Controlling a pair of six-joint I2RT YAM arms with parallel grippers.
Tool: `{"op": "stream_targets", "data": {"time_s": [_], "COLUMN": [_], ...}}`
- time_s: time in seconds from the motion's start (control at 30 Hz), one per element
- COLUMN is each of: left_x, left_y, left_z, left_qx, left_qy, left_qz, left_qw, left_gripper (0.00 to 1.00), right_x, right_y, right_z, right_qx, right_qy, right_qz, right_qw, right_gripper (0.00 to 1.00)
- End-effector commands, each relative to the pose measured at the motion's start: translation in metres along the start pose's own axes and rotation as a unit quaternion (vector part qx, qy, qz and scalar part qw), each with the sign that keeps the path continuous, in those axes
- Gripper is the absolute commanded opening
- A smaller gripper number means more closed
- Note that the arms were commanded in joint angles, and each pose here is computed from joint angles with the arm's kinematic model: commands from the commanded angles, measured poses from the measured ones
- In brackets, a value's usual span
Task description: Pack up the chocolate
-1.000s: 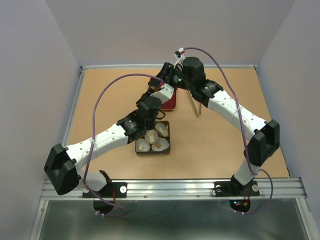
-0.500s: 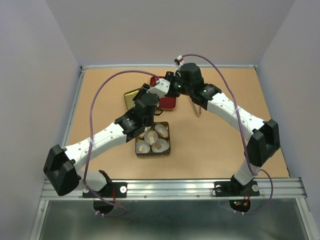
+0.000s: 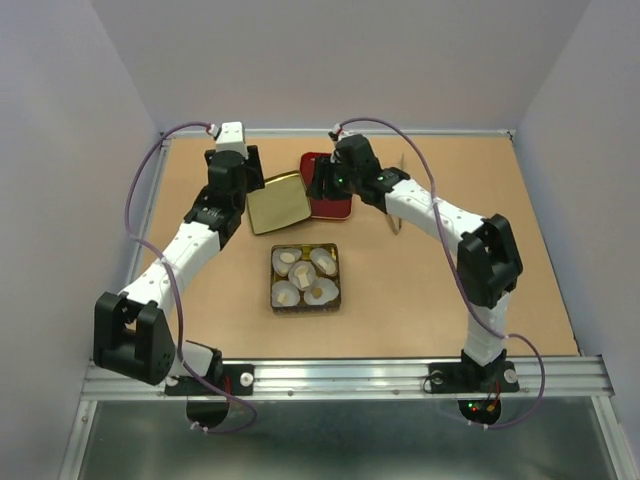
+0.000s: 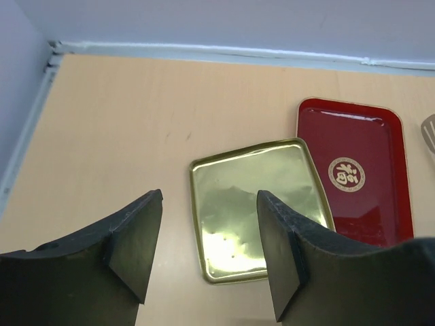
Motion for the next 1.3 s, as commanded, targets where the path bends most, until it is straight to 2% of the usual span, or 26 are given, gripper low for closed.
{"op": "stream_targets", "data": {"time_s": [0.0,0.2,0.4,0.67,0.93,1.27], "left_x": [0.007,0.017,0.018,0.018,0.017,0.015], "left_y": [0.007,0.026,0.034,0.037,0.040,0.039], "left_z": [-0.007,-0.005,-0.001,0.002,0.002,0.004], "left_qx": [-0.084,-0.104,-0.119,-0.126,-0.129,-0.134], "left_qy": [0.056,0.070,0.083,0.092,0.095,0.096], "left_qz": [0.004,0.028,0.024,0.022,0.020,0.016], "left_qw": [0.995,0.992,0.989,0.988,0.987,0.986], "left_gripper": [0.69,0.70,0.70,0.70,0.70,0.70], "right_x": [0.024,0.067,0.086,0.107,0.118,0.101], "right_y": [-0.017,-0.016,-0.015,-0.008,-0.002,-0.019], "right_z": [-0.003,-0.026,-0.047,-0.069,-0.070,-0.072], "right_qx": [-0.039,-0.066,-0.064,-0.062,-0.057,-0.036], "right_qy": [0.007,0.036,0.051,0.026,-0.028,-0.005], "right_qz": [-0.020,-0.015,-0.006,0.033,0.063,0.024], "right_qw": [0.999,0.997,0.997,0.997,0.996,0.999], "right_gripper": [0.57,0.57,0.57,0.59,0.59,0.64]}}
Point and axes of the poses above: each gripper's point midway between its finger pads, its own x axis out along the fingers, its own z axis along the line the jaws close on, y = z × x, the point moved 7 cm from there along -x, back along the fingers, and after that the axes turned 11 degrees about x, right-handed, at the moved point
